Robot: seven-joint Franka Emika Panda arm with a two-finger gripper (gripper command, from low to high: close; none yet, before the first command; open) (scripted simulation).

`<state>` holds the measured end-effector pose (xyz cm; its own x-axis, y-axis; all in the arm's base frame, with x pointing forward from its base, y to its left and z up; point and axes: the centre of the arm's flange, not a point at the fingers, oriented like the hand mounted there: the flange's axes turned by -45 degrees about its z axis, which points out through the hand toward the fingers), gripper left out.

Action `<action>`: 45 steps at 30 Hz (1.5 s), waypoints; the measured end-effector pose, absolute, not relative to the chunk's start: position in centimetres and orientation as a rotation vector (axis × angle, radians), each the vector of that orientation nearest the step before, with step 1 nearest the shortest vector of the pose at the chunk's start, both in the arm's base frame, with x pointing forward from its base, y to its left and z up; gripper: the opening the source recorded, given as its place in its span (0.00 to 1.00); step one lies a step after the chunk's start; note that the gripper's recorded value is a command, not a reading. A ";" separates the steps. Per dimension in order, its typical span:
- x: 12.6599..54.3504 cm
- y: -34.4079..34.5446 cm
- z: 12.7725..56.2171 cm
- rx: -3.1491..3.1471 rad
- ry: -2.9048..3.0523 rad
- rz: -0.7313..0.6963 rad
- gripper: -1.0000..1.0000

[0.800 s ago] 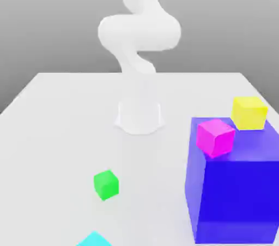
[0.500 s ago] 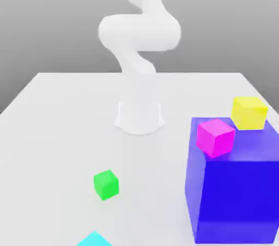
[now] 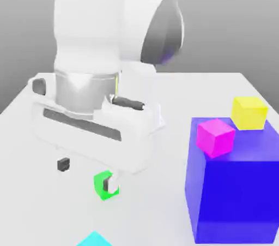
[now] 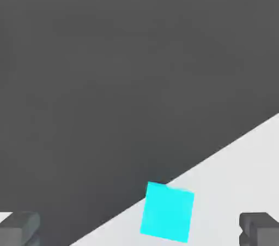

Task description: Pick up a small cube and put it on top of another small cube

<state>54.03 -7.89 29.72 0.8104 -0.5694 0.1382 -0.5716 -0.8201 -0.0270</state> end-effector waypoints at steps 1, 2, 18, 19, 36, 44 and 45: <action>54.0 -8.1 27.9 2.969 -0.970 0.181 0.50; 53.8 -8.3 26.1 2.962 -1.003 0.142 0.50; 53.0 -8.9 14.6 2.933 -1.129 0.002 0.00; 53.1 -8.9 15.8 2.933 -1.129 0.002 0.00; 37.6 -8.1 24.9 2.434 -2.045 -0.014 0.00; 33.8 -8.9 21.5 2.224 -2.212 0.011 0.00; 33.8 -8.9 20.8 2.223 -2.212 0.011 0.00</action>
<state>33.75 -8.92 20.82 0.0049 -1.0000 0.0087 -1.0000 -0.0049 -0.0012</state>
